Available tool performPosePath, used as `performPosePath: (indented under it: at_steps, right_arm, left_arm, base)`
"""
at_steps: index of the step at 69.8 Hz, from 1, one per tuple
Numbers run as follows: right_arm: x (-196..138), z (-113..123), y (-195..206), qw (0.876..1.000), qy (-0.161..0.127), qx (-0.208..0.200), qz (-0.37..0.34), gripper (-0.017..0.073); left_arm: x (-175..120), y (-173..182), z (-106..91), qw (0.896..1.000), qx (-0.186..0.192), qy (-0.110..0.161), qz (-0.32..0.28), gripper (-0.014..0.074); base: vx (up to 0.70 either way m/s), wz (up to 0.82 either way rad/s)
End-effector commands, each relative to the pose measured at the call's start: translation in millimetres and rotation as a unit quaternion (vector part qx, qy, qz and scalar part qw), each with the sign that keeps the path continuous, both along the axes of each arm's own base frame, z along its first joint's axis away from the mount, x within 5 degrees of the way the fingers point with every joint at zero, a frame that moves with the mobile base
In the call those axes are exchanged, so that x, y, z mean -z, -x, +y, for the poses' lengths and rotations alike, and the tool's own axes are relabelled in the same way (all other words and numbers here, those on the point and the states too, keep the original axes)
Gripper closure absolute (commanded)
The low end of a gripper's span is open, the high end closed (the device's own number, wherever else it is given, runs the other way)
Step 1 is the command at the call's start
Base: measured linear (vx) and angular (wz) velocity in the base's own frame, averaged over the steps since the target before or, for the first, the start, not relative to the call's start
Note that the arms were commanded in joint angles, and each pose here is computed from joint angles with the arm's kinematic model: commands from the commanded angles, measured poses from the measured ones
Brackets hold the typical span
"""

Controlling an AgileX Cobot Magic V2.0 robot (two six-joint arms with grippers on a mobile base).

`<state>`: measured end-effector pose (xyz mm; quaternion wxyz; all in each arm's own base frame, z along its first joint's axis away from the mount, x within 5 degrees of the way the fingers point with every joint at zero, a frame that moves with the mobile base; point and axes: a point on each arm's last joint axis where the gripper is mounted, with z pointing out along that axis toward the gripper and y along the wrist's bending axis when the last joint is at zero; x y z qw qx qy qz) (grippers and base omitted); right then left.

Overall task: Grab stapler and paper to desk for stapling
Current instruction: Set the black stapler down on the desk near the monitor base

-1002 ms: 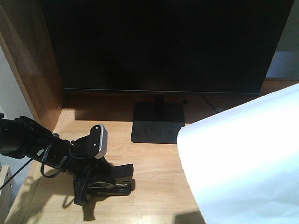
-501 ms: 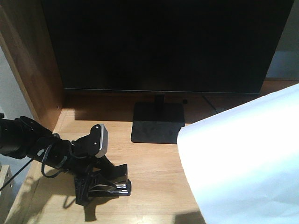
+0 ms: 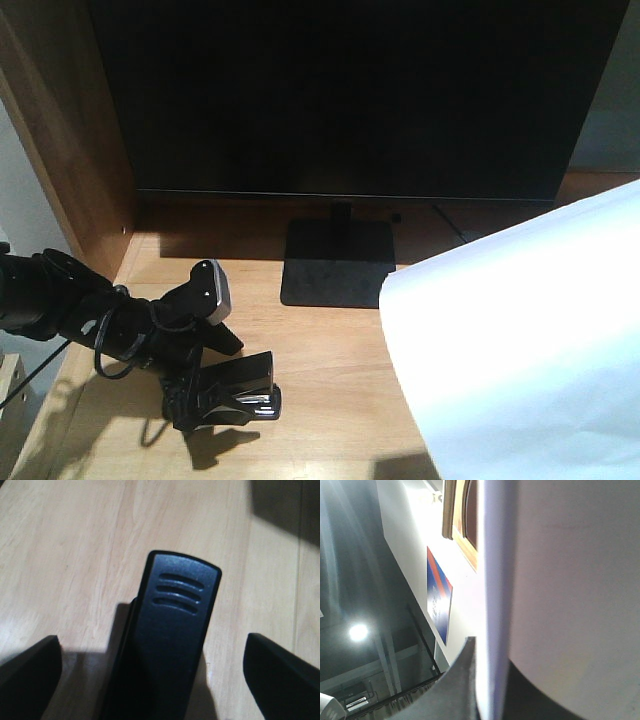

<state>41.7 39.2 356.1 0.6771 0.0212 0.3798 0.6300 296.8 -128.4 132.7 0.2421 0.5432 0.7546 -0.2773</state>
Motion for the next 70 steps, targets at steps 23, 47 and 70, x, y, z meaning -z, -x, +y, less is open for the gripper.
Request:
performPosePath:
  at_steps: [23, 47, 70]
  right_arm:
    - [-9.9, -0.9, 2.8, 1.000, -0.011, -0.004, -0.025, 0.0565]
    - [-9.9, -0.9, 2.8, 1.000, -0.011, -0.004, -0.025, 0.0565]
    - [-9.9, -0.9, 2.8, 1.000, -0.011, -0.004, -0.025, 0.0565]
  left_arm:
    - [-44.4, -0.2, -1.4, 0.998, 0.001, 0.025, -0.058, 0.0127]
    - [-82.1, 9.2, 0.3, 0.993, 0.004, 0.040, -0.113, 0.0410]
    - [-87.4, 11.0, 0.5, 0.992, 0.005, 0.043, -0.121, 0.0603]
  base:
    - [0.00, 0.00]
    - [0.00, 0.00]
    - [0.00, 0.00]
